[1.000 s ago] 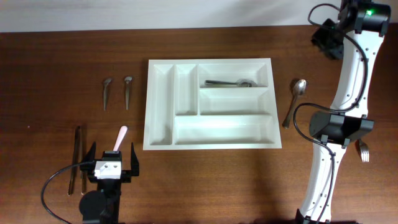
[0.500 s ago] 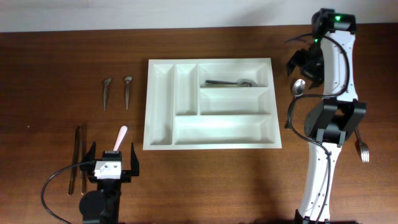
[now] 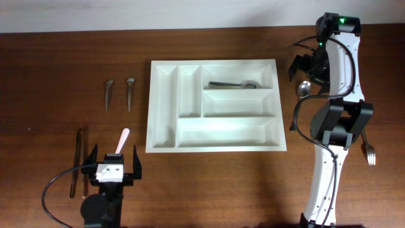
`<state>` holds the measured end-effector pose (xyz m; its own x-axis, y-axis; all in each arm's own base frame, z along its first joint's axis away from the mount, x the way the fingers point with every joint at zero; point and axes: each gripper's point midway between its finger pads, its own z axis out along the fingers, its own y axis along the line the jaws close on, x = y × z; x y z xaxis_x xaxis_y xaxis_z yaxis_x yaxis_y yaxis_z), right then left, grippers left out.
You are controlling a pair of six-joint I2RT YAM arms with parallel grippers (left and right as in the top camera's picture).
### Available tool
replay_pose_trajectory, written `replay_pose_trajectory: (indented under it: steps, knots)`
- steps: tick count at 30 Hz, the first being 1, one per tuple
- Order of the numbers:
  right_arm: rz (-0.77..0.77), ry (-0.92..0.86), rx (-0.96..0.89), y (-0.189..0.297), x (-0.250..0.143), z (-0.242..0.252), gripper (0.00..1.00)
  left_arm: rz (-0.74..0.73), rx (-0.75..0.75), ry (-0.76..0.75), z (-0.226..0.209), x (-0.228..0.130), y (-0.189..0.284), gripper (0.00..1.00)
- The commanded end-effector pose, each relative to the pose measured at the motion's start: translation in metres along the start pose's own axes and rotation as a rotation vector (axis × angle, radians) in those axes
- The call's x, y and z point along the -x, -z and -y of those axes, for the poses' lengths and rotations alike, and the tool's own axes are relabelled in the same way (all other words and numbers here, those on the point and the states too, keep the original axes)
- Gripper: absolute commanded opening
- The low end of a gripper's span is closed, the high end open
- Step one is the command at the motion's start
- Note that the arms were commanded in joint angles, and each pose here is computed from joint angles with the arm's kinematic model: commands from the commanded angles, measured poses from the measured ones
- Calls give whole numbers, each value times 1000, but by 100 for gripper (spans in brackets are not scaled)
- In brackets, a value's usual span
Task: Pack container
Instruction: 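Lower the right gripper and close it on the spoon handle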
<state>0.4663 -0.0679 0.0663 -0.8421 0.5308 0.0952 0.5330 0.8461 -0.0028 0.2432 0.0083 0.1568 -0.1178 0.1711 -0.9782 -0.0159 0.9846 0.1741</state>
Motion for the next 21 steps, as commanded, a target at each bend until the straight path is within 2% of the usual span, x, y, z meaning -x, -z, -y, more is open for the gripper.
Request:
replay_pose_trajectory:
  steps: [1,7,21]
  knots:
    - [-35,-29,-5,-2,-9,2,100,5,-5,9,1,0,0,99]
    - [-150,-67,-61,-30,-29,12,99,5,-5,9,1,0,0,99]
    - [-132,7,-66,-43,-23,13,99,5,-5,9,1,0,0,99]
